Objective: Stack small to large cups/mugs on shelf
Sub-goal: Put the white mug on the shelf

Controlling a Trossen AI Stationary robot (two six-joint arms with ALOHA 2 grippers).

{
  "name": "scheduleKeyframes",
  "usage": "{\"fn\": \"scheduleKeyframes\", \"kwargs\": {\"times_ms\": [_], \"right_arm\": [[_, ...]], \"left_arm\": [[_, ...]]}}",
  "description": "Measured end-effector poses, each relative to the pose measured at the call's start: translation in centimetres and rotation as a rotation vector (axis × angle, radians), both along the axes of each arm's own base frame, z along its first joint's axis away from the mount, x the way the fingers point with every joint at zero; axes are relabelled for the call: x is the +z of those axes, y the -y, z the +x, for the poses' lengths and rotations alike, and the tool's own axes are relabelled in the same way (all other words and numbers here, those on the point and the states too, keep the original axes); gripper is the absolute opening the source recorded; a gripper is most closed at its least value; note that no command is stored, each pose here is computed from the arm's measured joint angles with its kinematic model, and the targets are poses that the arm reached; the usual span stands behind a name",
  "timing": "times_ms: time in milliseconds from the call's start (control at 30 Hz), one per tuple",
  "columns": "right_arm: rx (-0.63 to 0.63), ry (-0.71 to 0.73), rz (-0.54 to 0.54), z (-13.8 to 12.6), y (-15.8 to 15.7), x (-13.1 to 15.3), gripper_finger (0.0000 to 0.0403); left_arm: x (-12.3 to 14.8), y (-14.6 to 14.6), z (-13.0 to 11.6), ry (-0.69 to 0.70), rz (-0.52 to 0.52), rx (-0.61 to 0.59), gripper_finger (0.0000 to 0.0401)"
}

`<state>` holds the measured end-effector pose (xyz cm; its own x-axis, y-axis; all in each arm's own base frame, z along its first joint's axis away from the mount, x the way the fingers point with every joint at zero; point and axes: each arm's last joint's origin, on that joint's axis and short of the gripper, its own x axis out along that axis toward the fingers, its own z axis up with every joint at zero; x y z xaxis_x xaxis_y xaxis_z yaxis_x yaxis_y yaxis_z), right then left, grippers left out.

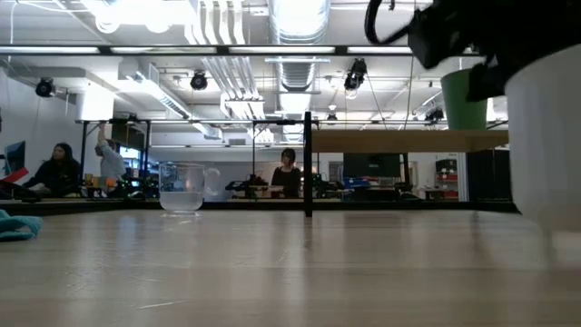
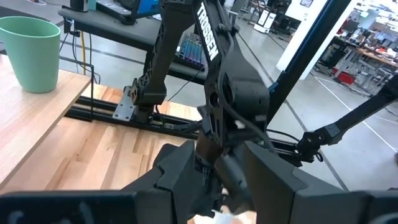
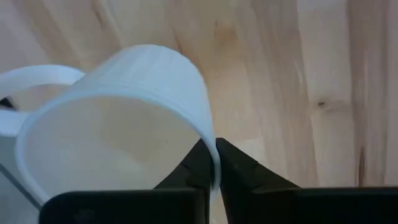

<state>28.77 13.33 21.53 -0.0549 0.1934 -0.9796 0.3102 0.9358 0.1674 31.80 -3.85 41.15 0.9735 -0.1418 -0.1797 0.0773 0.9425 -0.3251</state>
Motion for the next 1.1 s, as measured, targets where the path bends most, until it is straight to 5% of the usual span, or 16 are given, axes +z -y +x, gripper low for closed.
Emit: {"fn": "scheduleKeyframes", "kwargs": {"times_ms": [600,1100], "right_arm": [[-0.11,-0.075,-0.182,-3.8,9.9,6.1,0.0009],[-0.2,0.172,-0.39,-2.3,19.8,15.6,0.0009]], "left_arm": [[0.5,-0.5,-0.5,0.03,0.09,-0.001,0.0121],[0.5,-2.2,-0.4,0.026,0.133,0.049,0.0121]]}}
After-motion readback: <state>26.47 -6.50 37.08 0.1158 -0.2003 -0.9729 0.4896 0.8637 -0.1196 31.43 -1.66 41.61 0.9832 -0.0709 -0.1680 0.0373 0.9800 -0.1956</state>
